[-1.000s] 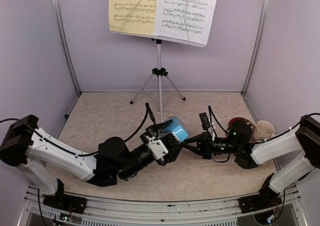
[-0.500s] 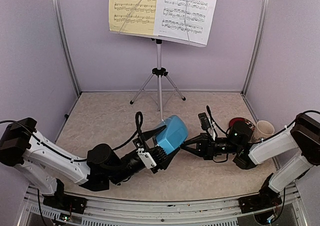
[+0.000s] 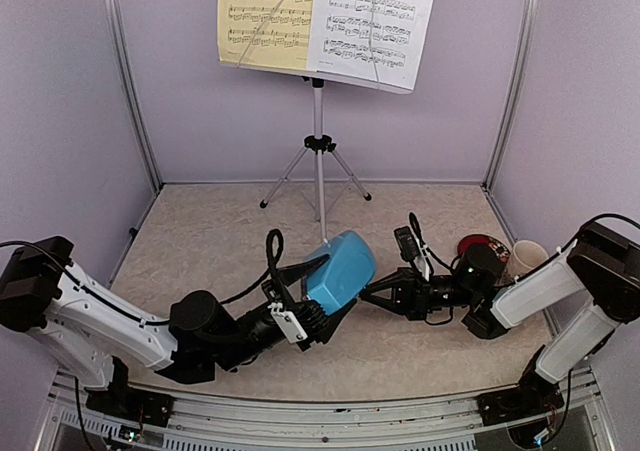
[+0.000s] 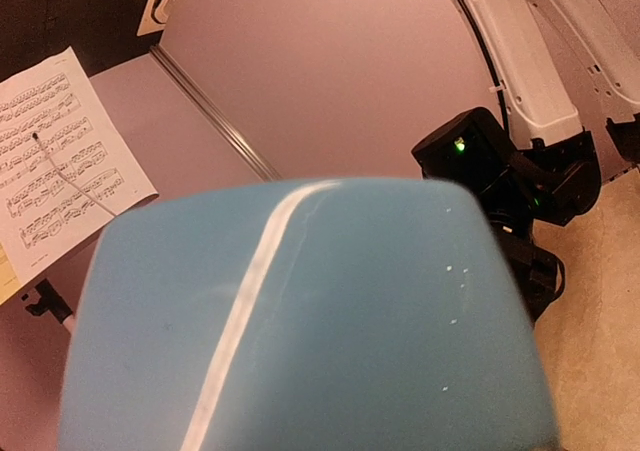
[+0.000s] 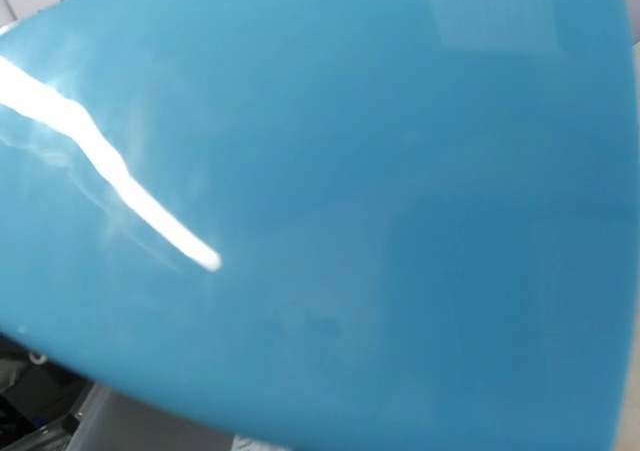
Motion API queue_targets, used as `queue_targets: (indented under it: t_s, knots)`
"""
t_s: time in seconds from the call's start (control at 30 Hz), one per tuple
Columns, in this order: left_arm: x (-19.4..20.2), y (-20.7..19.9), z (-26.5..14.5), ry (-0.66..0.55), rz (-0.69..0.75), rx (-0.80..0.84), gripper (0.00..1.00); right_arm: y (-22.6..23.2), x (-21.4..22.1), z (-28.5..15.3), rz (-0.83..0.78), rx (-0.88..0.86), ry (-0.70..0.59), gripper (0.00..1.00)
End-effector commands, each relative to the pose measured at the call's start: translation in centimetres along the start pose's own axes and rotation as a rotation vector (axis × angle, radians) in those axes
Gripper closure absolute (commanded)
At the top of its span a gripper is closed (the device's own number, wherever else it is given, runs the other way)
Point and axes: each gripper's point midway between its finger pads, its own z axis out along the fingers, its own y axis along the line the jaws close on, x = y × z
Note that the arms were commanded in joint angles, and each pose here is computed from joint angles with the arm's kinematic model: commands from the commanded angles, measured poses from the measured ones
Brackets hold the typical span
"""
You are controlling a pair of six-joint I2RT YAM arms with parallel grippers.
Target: Set up the instrument practice props
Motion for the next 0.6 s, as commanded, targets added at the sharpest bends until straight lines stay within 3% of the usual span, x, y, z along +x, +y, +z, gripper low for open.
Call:
queue_targets:
  t_s: [0.0, 0.1, 0.27, 0.47, 0.57]
  knots:
    - [-2.1, 0.5, -0.6, -0.069, 0.004, 0.003, 0.55, 0.8, -3.8, -0.1, -0.092, -0.025, -0.108, 1.00]
    - [-1.7, 1.1, 0.2, -0.046, -0.049, -0.009, 0.56, 0.2, -3.5, 0.0, -0.103, 0.010, -0.087, 0.97]
    - [1.1, 2.6, 2.6, 0.067, -0.197, -0.048, 0.57, -1.1, -2.7, -0.4, -0.120, 0.109, -0.044, 0.66]
    - [4.6, 4.6, 4.9, 0.124, -0.421, -0.097, 0.57, -2.2, -0.7, -2.0, -0.096, 0.222, 0.011, 0.42]
    - [6.2, 4.6, 6.2, 0.137, -0.501, -0.093, 0.57, -2.6, -0.1, -2.8, -0.088, 0.266, 0.032, 0.35]
